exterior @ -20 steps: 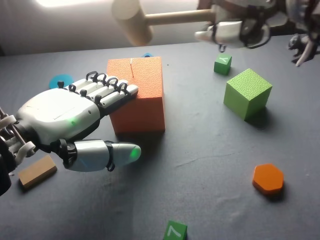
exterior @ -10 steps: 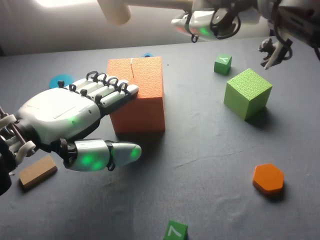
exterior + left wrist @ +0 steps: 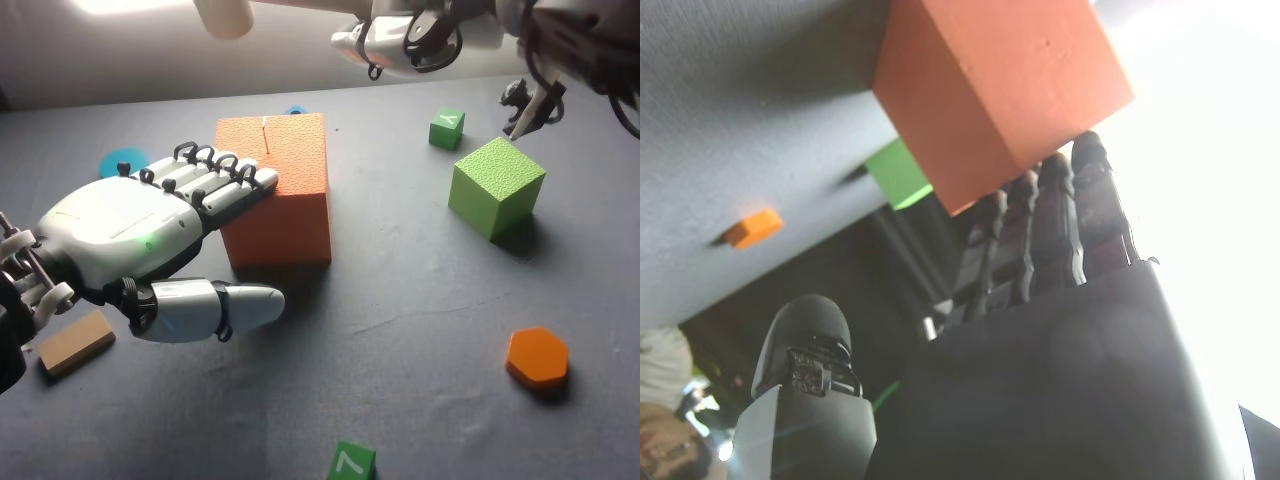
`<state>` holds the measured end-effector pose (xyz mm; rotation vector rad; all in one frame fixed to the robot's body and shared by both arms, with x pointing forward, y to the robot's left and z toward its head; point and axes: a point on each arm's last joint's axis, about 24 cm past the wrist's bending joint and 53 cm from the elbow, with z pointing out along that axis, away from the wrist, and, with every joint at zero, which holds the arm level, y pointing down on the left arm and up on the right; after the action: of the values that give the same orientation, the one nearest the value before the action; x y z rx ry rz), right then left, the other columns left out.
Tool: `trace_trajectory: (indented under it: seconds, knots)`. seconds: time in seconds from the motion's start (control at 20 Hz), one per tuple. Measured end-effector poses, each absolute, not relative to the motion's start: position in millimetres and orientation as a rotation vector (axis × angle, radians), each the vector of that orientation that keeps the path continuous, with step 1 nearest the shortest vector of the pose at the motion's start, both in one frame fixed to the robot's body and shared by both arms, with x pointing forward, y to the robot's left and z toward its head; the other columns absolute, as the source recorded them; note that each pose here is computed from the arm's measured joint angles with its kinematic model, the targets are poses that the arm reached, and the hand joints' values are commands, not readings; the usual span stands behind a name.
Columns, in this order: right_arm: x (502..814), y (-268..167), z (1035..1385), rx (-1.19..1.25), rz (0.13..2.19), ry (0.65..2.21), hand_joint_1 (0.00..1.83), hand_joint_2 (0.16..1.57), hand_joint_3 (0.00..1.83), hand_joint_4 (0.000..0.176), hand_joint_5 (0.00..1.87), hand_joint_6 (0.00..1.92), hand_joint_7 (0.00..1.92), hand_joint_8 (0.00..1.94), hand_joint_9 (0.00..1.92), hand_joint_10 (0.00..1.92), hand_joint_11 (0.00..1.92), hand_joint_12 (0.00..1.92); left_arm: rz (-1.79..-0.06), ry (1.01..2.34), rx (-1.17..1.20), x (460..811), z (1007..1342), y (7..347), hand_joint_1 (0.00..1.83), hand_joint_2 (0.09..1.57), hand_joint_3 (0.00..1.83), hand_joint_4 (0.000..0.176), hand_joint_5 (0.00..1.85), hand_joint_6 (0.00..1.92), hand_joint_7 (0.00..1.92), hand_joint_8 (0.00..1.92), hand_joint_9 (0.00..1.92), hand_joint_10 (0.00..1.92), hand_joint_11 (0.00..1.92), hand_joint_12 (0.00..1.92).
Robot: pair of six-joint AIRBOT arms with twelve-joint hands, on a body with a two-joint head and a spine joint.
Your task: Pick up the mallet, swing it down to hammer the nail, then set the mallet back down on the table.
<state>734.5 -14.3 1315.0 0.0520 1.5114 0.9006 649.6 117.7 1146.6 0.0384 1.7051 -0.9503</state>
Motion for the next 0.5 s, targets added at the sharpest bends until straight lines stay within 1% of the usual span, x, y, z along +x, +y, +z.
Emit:
trace_trajectory:
  seconds: [0.1, 0.2, 0.3, 0.4, 0.45, 0.5]
  knots:
    - [742, -16, 1293, 0.086, 0.903, 1.566, 0.75, 1.39, 0.0, 0.0, 1.13, 1.92, 1.41, 1.94, 1.57, 1.92, 1.78, 1.92, -0.951, 1.705, 0.039, 649, 1146, 117, 0.0, 1.19, 0.0, 0.0, 0.06, 0.0, 0.06, 0.01, 0.05, 0.0, 0.03, 0.03]
    - [741, -14, 1267, 0.071, 0.897, 1.626, 0.75, 1.39, 0.0, 0.0, 1.13, 1.92, 1.41, 1.94, 1.57, 1.92, 1.78, 1.92, -0.951, 1.706, 0.039, 649, 1146, 117, 0.0, 1.19, 0.0, 0.0, 0.06, 0.0, 0.06, 0.01, 0.05, 0.0, 0.03, 0.03]
    - [738, -16, 1232, 0.063, 0.876, 1.696, 0.7, 1.41, 0.0, 0.0, 1.13, 1.92, 1.4, 1.94, 1.57, 1.92, 1.78, 1.92, -0.949, 1.705, 0.039, 650, 1146, 118, 0.0, 1.2, 0.0, 0.0, 0.06, 0.0, 0.05, 0.0, 0.05, 0.0, 0.03, 0.03]
    - [736, -23, 1198, 0.103, 0.873, 1.777, 0.71, 1.4, 0.0, 0.0, 1.13, 1.92, 1.39, 1.94, 1.57, 1.92, 1.78, 1.92, -0.949, 1.707, 0.04, 650, 1146, 117, 0.0, 1.19, 0.0, 0.0, 0.05, 0.0, 0.04, 0.0, 0.04, 0.0, 0.03, 0.03]
    - [735, -27, 1186, 0.12, 0.876, 1.806, 0.7, 1.41, 0.0, 0.0, 1.14, 1.92, 1.39, 1.94, 1.57, 1.92, 1.78, 1.92, -0.949, 1.707, 0.039, 650, 1146, 118, 0.0, 1.2, 0.0, 0.0, 0.05, 0.0, 0.04, 0.0, 0.04, 0.0, 0.03, 0.03]
    - [735, -31, 1184, 0.125, 0.871, 1.811, 0.69, 1.41, 0.0, 0.0, 1.14, 1.92, 1.39, 1.94, 1.57, 1.92, 1.78, 1.92, -0.949, 1.707, 0.039, 650, 1146, 118, 0.0, 1.19, 0.0, 0.0, 0.04, 0.0, 0.04, 0.0, 0.04, 0.0, 0.02, 0.03]
